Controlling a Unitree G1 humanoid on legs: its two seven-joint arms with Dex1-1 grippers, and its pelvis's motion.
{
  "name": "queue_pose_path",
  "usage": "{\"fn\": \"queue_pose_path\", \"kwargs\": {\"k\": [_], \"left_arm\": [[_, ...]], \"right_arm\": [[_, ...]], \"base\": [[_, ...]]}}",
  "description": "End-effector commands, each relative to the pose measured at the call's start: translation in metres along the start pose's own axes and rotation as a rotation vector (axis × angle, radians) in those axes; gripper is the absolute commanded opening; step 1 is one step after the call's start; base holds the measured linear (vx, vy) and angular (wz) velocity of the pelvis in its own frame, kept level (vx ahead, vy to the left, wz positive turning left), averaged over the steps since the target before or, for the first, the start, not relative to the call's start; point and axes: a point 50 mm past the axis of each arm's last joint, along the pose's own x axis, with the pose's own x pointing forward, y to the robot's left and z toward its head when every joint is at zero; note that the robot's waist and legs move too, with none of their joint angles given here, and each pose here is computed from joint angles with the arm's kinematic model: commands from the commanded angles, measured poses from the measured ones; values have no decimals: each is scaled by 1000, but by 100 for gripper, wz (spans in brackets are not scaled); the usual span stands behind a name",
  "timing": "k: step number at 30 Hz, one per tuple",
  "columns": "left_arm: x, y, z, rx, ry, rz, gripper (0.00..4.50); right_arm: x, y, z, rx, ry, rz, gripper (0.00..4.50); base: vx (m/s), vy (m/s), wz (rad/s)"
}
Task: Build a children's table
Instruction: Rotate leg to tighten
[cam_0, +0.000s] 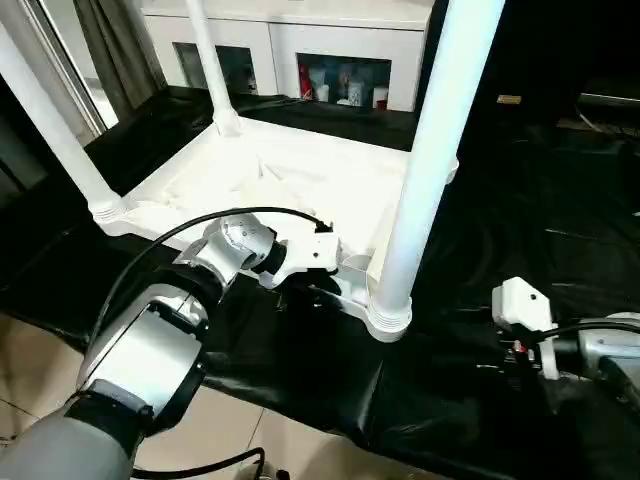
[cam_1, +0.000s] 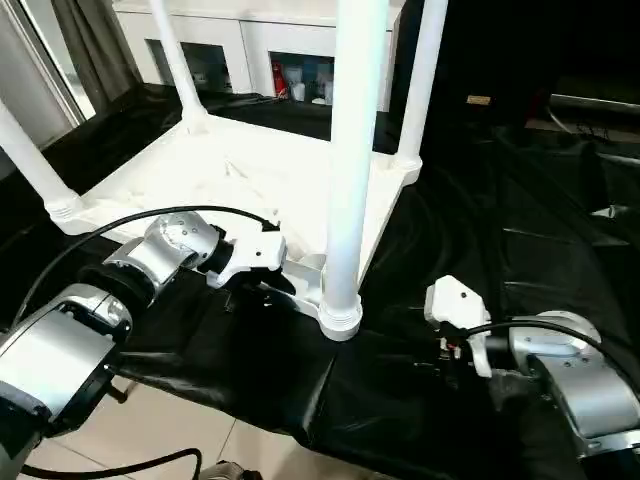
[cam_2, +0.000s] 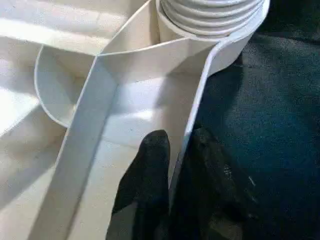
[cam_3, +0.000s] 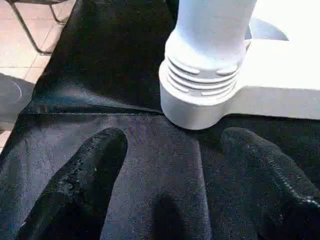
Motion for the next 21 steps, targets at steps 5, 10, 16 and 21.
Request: {"fn": "queue_pose_path", "kwargs": {"k": [5,10,16,21], "left_arm": [[-2,-3,-20,-223,18,56,36],[10,-7,-20,-337,-87,69,25],[29,-19,-16,-322,-188,79,6],[32,-32,-15,-144,-238,41,0]], "right_arm": [[2,-15,10,-21,-54,-87,350],[5,-27,6,2,-60,-194,350],[12,-39,1,58,-69,-329,350],[23,-35,2,80,-127,-309,388]], "base": [[0,0,0],[0,0,0],[0,0,0],[0,0,0]]}}
